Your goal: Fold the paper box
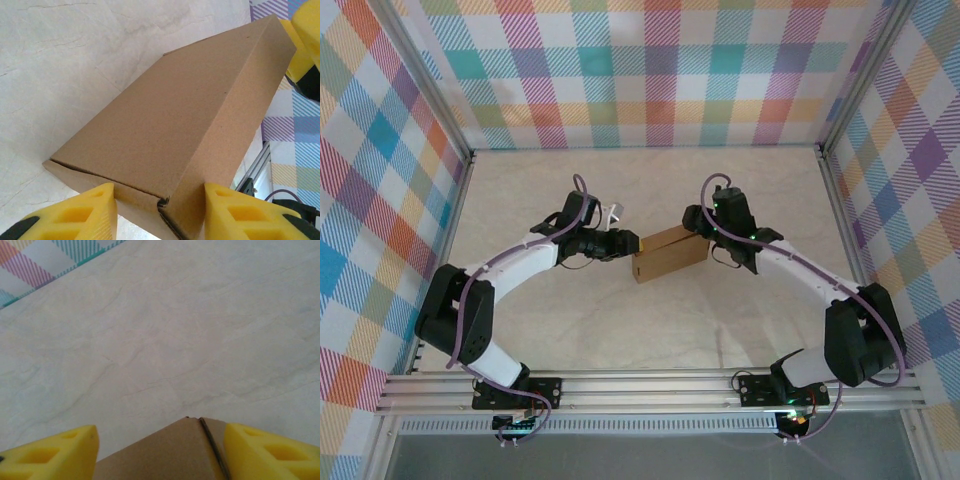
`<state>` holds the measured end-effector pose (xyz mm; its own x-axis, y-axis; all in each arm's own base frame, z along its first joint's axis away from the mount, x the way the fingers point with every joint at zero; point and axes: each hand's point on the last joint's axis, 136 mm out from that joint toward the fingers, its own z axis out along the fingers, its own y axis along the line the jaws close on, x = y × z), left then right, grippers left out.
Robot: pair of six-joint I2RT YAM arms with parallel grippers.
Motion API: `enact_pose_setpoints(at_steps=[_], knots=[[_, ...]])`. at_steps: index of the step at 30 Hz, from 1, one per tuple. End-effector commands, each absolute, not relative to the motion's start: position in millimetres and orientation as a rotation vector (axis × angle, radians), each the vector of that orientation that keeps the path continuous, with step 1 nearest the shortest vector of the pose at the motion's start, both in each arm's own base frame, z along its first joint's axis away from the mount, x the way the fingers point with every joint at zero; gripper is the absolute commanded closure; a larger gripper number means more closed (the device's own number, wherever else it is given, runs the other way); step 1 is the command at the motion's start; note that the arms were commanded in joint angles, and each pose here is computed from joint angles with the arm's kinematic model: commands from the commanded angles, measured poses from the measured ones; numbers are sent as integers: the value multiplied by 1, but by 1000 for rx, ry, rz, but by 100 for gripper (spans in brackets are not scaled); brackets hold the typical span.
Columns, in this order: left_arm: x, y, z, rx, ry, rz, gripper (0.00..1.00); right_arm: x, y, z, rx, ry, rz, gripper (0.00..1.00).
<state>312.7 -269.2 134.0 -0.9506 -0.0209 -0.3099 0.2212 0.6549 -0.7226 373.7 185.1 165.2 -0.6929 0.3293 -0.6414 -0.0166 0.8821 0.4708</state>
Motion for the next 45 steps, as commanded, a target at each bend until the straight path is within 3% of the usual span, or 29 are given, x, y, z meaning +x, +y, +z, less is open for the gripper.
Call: enact_pose_setpoints(at_steps=[1, 8, 14, 23, 25, 28, 29, 39, 42, 45], knots=[[278, -232, 46, 26, 2920, -877, 59, 349, 189, 144, 216, 2398, 711, 28], [281, -233, 49, 28, 2917, -882, 60, 343, 179, 131, 213, 2423, 748, 24], [280, -232, 49, 40, 2924, -869, 60, 339, 175, 117, 230, 2467, 735, 52], [282, -233, 48, 51, 2930, -870, 60, 342, 169, 123, 349, 2406, 939, 81], [282, -233, 47, 57, 2931, -865, 60, 342, 173, 126, 352, 2404, 984, 74], [283, -234, 47, 62, 2931, -866, 60, 345, 172, 131, 361, 2381, 1002, 49], [283, -233, 47, 62, 2933, -865, 60, 345, 171, 133, 369, 2370, 1010, 48], [284, -232, 47, 63, 2935, -848, 60, 353, 165, 142, 495, 2272, 1242, 51], [285, -233, 47, 60, 2935, -850, 60, 351, 163, 132, 511, 2291, 1227, 70], [285, -233, 46, 60, 2936, -850, 59, 349, 162, 123, 516, 2298, 1222, 81]])
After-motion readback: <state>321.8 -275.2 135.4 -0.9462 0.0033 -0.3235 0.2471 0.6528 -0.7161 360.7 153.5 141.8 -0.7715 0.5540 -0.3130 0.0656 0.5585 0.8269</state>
